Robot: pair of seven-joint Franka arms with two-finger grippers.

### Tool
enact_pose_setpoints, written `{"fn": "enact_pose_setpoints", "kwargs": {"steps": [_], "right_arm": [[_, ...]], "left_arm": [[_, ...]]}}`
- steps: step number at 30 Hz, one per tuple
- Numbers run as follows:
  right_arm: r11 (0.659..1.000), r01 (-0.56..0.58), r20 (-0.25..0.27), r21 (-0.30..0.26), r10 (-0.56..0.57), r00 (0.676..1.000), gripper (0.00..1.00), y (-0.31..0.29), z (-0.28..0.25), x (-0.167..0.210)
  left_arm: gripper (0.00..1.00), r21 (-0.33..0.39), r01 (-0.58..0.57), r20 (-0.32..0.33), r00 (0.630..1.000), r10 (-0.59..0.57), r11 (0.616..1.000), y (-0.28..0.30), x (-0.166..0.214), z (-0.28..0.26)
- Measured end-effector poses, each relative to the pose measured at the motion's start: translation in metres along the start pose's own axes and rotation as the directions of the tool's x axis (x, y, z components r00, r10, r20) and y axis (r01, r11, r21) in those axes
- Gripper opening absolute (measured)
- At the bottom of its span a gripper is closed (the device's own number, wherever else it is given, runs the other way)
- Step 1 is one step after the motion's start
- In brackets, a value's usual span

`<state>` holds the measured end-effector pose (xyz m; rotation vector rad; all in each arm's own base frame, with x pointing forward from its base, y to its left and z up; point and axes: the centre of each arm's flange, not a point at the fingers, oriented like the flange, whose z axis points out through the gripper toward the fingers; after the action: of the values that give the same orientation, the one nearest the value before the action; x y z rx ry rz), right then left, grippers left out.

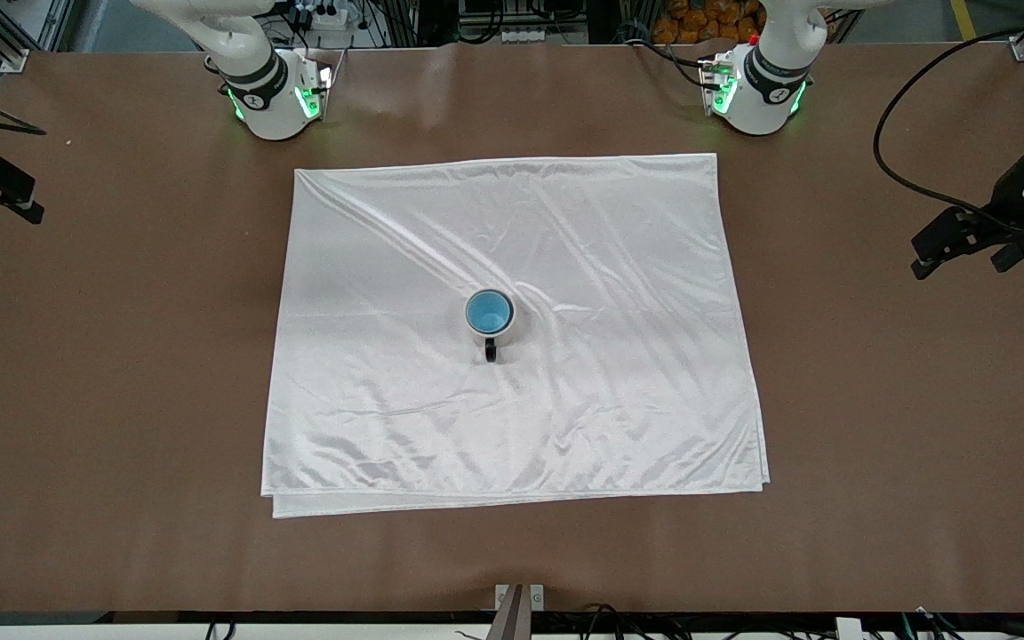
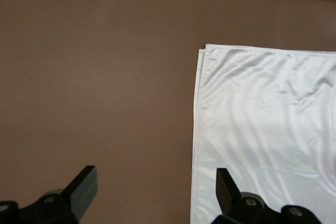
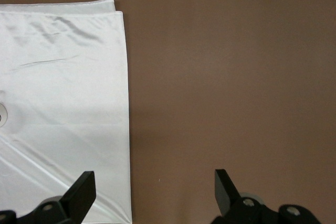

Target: Place blue cup into white mug on cloth

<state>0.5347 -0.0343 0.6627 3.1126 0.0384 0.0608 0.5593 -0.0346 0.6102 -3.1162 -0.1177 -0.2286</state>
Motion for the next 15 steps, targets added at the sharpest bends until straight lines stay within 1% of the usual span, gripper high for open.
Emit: {"fn": "enact_pose_setpoints", "kwargs": {"steps": [8,15], "right_arm": [[1.000,0.001,-0.001,0.000,-0.001,1.000,1.00,0.000,0.000,0.000],[1.000,0.001,-0.001,0.000,-0.001,1.000,1.00,-0.001,0.000,0.000]], "left_arm": [[1.00,0.005,-0.063,0.036,0.997,0.063,0.998,-0.017,-0.002,-0.001],[1.00,0.005,-0.076,0.045,0.996,0.076,0.997,-0.025,-0.002,0.000]]}}
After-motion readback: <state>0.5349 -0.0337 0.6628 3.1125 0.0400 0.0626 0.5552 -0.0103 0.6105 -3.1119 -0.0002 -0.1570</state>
